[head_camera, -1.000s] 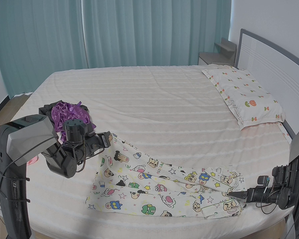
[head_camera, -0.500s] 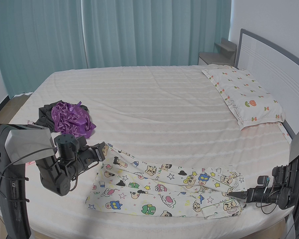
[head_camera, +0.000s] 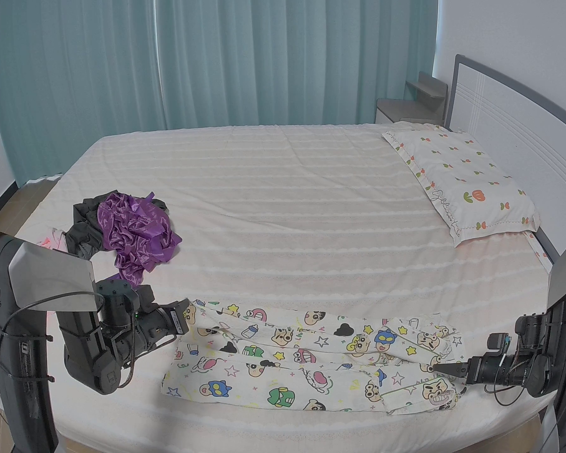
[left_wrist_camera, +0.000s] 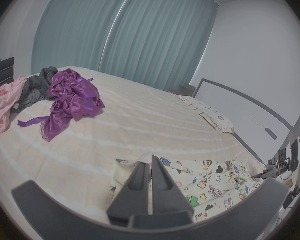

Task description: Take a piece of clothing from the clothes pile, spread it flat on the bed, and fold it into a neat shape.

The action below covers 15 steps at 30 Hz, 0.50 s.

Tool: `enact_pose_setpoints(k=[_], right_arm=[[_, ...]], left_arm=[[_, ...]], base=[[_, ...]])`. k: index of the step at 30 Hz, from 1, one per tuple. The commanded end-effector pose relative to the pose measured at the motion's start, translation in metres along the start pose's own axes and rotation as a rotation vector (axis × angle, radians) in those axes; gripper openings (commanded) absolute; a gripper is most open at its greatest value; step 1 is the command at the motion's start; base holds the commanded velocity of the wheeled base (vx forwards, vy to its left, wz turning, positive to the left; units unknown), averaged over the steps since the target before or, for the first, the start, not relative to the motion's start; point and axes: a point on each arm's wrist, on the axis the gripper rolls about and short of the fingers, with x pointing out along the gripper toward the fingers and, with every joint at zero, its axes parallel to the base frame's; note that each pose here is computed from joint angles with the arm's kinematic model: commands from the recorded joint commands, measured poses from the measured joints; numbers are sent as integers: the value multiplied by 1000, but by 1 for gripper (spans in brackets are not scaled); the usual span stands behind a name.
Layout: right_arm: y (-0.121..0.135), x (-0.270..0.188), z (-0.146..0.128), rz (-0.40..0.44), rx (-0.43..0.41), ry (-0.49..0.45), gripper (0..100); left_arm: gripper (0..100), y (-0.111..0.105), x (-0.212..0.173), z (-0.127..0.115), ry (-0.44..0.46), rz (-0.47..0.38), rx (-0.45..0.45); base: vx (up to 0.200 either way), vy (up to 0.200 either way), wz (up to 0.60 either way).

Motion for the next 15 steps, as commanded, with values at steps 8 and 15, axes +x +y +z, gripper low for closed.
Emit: enact_pose_setpoints(k=[8,15], right_arm=[[2,-2,-2,0,5,5,100],[2,-3,-2,-1,5,5,100]], left_arm=[[0,14,-18,-12,68,43,41],[0,14,-26,-23,136,5,85]], base=[[0,0,0],[0,0,0]])
